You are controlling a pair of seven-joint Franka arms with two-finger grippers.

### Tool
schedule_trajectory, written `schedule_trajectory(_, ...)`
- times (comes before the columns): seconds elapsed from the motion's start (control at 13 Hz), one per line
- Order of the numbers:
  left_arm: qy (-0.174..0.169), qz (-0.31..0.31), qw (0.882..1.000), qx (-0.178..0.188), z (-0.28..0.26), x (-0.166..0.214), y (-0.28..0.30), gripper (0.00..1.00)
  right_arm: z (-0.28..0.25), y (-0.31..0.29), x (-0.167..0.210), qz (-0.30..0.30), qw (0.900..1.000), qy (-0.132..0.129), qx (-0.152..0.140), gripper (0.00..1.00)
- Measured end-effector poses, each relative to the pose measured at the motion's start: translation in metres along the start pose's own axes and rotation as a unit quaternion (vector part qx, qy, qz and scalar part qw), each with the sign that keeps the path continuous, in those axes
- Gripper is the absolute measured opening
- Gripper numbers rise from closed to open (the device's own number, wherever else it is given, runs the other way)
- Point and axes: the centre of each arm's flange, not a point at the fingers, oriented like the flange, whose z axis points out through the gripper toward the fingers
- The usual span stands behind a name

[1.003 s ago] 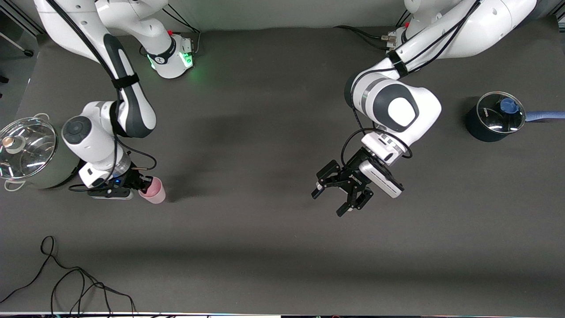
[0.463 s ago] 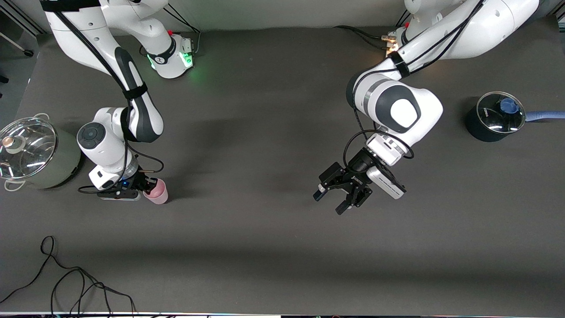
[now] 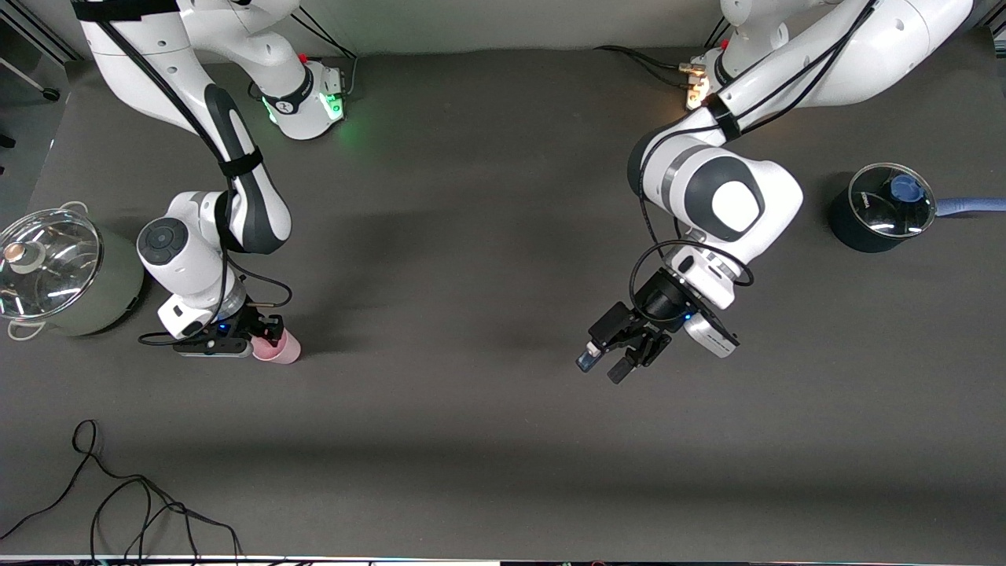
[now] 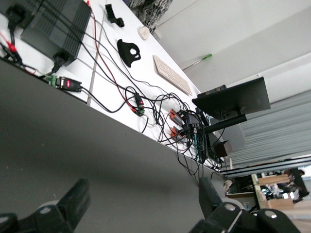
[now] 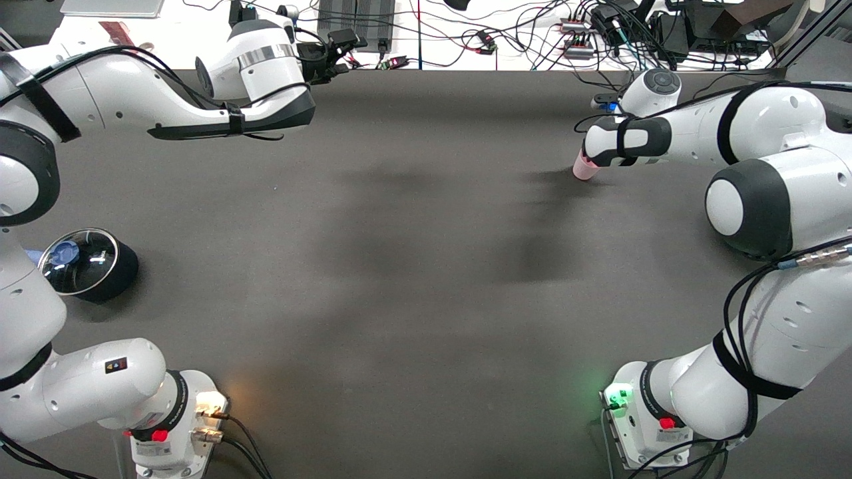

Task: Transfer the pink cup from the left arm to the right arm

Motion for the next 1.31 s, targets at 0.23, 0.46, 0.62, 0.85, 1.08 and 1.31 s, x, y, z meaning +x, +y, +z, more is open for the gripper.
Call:
schedule_trajectory(0.23, -0.004, -0.055, 0.998, -0.004, -0.006, -0.001, 0.001, 1.00, -0.023, 0.001, 0.007, 0.004, 1.000, -0.004, 0.011, 0.99)
schedule_trajectory(0.46, -0.009, -0.069, 0.998, -0.001, -0.008, -0.005, 0.000, 0.99, -0.078, 0.013, 0.020, 0.016, 0.999, -0.018, 0.034, 1.00)
schedule_trajectory(0.62, -0.007, -0.067, 0.998, 0.011, -0.009, -0.008, -0.004, 0.99, -0.124, 0.019, 0.025, 0.019, 0.998, -0.030, 0.056, 1.00)
schedule_trajectory(0.85, 0.002, -0.060, 0.998, 0.027, -0.011, 0.000, -0.015, 0.99, -0.198, 0.026, 0.030, 0.014, 0.995, -0.053, 0.086, 1.00)
schedule_trajectory(1.08, 0.019, -0.041, 0.998, 0.043, -0.014, 0.018, -0.035, 0.99, -0.273, 0.045, 0.041, 0.003, 0.994, -0.074, 0.078, 1.00)
schedule_trajectory(1.31, 0.039, -0.023, 0.997, 0.063, -0.024, 0.044, -0.062, 0.99, -0.329, 0.061, 0.045, 0.001, 0.993, -0.100, 0.066, 1.00)
